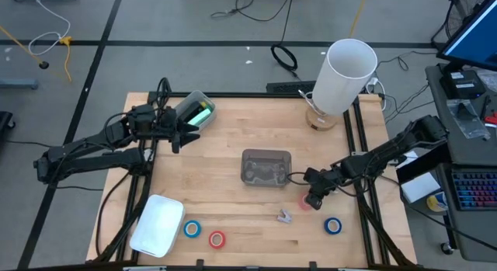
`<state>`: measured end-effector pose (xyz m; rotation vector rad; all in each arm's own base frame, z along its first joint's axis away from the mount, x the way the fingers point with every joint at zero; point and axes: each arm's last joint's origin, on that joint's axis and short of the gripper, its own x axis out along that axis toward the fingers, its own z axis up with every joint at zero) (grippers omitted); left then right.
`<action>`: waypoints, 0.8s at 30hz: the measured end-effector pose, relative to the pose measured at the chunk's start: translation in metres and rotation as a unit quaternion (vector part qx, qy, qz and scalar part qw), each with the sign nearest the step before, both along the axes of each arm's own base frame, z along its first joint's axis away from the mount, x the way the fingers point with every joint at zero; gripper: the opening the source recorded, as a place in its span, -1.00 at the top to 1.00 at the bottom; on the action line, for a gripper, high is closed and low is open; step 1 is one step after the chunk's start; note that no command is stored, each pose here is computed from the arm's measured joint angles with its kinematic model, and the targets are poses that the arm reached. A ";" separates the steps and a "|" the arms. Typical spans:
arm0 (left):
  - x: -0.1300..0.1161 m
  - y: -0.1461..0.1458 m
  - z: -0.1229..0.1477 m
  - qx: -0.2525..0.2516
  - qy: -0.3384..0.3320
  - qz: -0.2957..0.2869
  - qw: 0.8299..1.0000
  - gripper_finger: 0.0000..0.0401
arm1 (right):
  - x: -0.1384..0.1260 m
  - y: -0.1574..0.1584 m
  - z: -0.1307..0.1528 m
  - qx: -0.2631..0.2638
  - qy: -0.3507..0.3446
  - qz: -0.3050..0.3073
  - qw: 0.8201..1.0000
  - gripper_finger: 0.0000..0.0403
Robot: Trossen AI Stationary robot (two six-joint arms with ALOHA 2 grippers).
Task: Pick and place Stapler, Stapler remover, tape
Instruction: Put the pink tape into the white bin
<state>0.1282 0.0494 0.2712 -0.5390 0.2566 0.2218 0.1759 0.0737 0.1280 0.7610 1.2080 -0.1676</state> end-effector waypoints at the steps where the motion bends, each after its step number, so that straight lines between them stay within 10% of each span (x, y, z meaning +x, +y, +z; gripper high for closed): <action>1: 0.000 0.000 0.000 -0.005 -0.001 0.001 1.000 -0.20 | -0.001 0.000 0.002 0.009 -0.002 0.004 1.000 0.83; 11: 0.002 -0.002 0.001 -0.049 -0.011 0.005 0.999 -0.20 | 0.003 -0.005 0.049 0.091 -0.177 -0.014 0.980 0.83; 24: 0.032 -0.011 0.018 0.011 -0.113 -0.064 0.991 -0.20 | 0.036 -0.052 0.103 -0.002 -0.494 -0.122 0.861 0.83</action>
